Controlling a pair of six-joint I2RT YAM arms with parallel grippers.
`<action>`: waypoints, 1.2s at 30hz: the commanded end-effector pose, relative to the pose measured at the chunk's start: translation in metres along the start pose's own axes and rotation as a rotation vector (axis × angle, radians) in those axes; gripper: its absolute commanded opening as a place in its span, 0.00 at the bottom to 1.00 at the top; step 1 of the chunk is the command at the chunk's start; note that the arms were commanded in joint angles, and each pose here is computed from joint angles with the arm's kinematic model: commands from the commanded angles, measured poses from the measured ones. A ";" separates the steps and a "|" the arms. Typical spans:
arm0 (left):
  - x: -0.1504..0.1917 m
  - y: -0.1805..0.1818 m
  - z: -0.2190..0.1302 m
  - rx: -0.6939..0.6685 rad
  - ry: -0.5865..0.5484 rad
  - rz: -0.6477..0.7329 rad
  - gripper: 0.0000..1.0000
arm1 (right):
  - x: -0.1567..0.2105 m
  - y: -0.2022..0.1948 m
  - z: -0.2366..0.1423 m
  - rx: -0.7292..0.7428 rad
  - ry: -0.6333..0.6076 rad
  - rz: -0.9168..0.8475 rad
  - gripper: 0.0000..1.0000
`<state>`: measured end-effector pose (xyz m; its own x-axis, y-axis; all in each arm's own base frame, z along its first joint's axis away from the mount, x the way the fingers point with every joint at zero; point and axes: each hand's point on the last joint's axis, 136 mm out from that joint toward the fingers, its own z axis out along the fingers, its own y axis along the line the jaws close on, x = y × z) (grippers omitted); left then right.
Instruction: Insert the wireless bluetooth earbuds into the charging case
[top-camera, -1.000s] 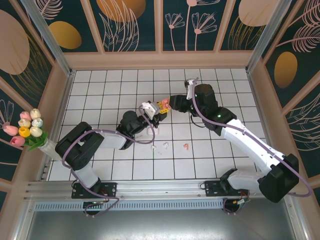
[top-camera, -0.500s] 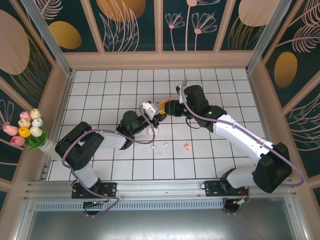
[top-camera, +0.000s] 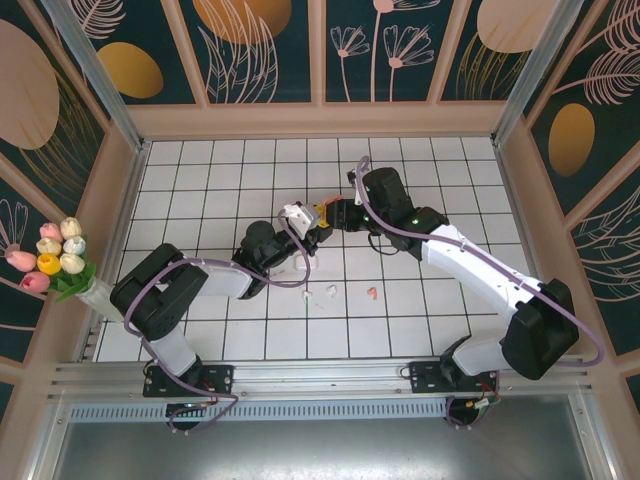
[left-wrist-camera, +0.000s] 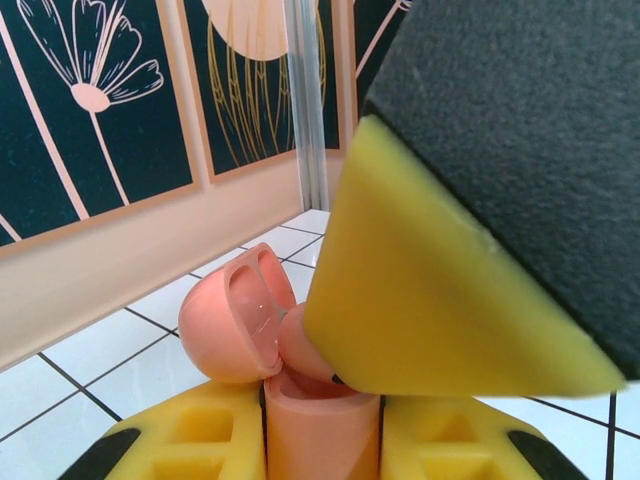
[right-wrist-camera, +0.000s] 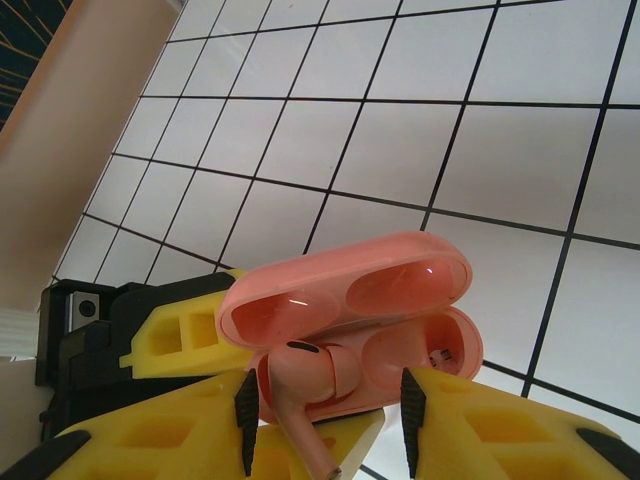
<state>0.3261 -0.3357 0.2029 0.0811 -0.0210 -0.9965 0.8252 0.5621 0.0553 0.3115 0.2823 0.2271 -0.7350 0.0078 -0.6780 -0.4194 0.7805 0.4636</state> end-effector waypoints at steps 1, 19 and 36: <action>-0.014 -0.013 -0.001 0.059 -0.050 0.016 0.00 | -0.013 0.019 -0.006 -0.049 -0.030 -0.036 0.45; -0.019 -0.016 0.000 0.076 -0.063 0.012 0.00 | -0.005 0.014 0.004 -0.037 -0.002 -0.031 0.37; -0.030 -0.016 -0.003 0.078 -0.099 -0.002 0.00 | 0.006 0.002 0.003 -0.009 0.002 -0.006 0.26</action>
<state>0.3190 -0.3407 0.1991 0.0537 -0.0234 -0.9983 0.8510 0.5241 0.0335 0.3101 0.2916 0.2310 -0.7256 0.0017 -0.6881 -0.4470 0.7590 0.4733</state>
